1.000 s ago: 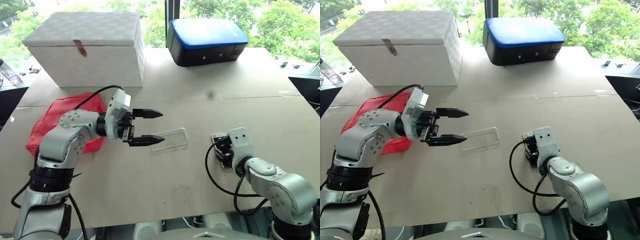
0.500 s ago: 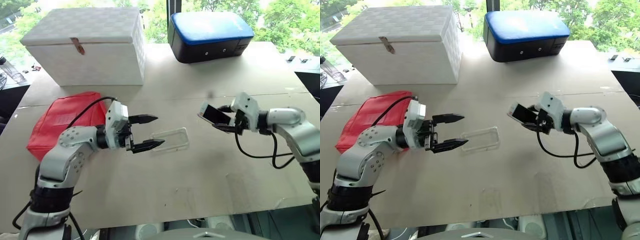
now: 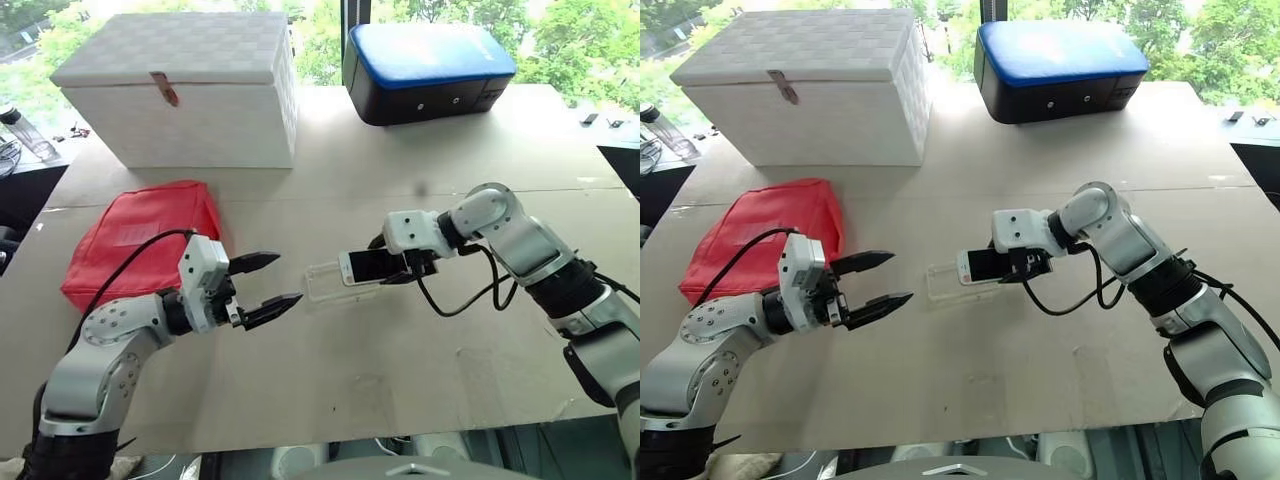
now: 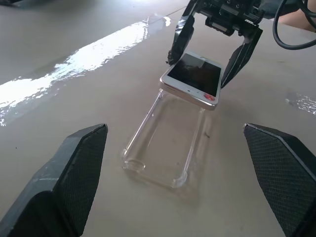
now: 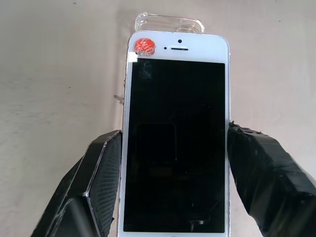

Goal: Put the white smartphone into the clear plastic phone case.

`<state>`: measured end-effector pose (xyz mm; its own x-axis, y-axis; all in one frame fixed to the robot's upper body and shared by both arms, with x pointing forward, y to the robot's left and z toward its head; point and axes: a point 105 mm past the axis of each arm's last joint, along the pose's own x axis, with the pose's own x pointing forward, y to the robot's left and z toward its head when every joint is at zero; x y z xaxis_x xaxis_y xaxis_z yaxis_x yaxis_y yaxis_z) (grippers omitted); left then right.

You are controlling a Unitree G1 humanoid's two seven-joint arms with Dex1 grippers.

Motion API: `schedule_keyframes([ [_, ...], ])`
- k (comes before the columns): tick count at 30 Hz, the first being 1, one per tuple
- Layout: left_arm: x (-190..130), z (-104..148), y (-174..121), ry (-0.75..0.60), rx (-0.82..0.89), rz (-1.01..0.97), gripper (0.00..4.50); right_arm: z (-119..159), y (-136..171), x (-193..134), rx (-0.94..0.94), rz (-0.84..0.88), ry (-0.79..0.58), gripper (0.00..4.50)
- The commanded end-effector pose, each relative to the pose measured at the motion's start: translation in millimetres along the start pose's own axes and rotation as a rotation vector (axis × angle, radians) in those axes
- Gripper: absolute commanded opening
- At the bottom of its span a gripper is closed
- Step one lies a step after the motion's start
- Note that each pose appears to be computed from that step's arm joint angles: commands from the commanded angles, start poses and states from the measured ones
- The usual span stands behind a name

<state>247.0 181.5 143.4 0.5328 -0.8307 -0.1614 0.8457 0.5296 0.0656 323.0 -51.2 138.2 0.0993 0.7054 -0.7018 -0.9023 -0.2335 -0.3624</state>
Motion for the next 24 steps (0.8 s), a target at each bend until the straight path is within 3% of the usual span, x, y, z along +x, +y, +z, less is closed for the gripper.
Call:
schedule_keyframes([
  [1,-2.3,11.6,-3.2,-0.019,0.068,-0.007,4.50,-0.8,-8.3,0.1,0.009,-0.023,0.042,2.80],
  [10,-3.7,7.7,-5.1,-0.016,0.065,-0.006,4.50,-3.8,-18.0,15.5,0.010,-0.016,0.095,2.80],
  [24,-12.0,-2.8,-7.4,-0.011,0.039,0.034,4.50,14.2,-13.8,22.5,-0.073,0.047,0.107,2.80],
])
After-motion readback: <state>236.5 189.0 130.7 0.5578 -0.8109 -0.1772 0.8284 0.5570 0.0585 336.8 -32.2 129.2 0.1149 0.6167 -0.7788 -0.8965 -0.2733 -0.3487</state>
